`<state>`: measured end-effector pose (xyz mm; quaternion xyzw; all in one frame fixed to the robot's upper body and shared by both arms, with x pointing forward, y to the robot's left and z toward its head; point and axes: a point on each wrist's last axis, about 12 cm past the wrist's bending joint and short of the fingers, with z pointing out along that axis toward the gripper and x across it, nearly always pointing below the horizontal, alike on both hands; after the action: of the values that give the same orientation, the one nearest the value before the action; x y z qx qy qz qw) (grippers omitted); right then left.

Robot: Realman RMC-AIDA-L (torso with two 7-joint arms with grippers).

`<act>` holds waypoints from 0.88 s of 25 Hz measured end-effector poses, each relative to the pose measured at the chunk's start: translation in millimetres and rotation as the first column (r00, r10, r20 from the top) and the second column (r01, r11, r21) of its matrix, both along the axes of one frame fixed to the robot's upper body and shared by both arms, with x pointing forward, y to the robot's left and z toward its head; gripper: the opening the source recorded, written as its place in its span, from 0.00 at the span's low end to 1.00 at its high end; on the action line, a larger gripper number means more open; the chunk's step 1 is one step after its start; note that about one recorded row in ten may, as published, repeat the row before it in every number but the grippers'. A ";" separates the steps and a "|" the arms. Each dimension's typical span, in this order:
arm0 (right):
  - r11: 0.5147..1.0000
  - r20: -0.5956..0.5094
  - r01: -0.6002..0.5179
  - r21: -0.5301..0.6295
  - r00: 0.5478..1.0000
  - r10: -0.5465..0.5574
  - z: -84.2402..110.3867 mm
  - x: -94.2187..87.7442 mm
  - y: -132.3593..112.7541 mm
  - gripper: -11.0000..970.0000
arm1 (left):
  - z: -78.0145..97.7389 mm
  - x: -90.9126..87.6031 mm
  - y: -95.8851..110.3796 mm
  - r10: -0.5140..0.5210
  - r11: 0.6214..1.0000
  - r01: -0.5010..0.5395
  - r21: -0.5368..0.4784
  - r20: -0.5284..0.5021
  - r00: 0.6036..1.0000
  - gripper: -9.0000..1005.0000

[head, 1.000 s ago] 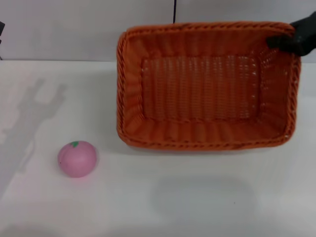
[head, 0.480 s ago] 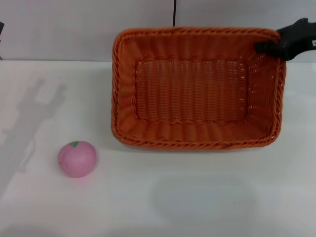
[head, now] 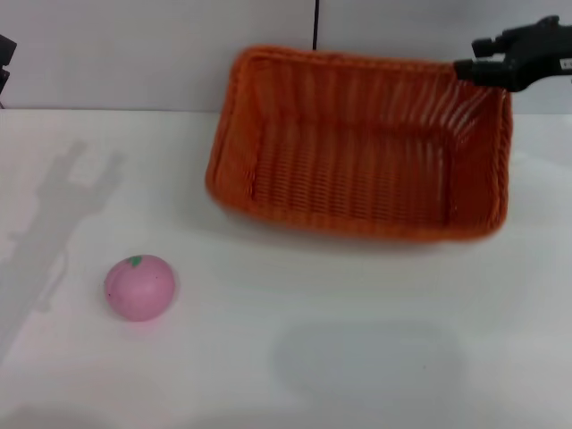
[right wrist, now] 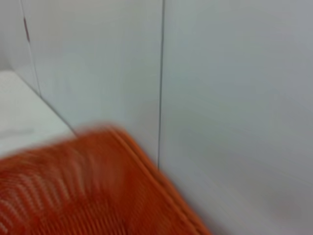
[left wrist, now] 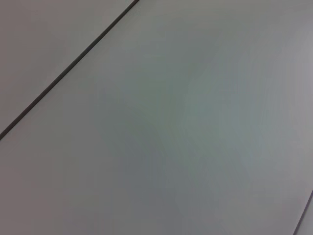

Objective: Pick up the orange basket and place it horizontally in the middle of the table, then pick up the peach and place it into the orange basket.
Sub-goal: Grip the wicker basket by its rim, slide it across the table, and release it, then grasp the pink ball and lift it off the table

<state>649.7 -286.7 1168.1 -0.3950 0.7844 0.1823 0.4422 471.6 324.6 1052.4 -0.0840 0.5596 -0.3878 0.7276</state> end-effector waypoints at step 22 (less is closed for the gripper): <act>0.731 0.381 -0.049 0.680 0.876 -0.295 -30.3 -137.9 -59.8 0.55 | 6.3 -6.5 0.7 -0.099 0.992 0.095 0.086 0.037 0.994 0.78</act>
<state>511.8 -346.5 1137.8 -0.1859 0.5609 0.3218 0.7398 465.1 325.3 1058.7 -0.0181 0.5639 -0.4004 0.7221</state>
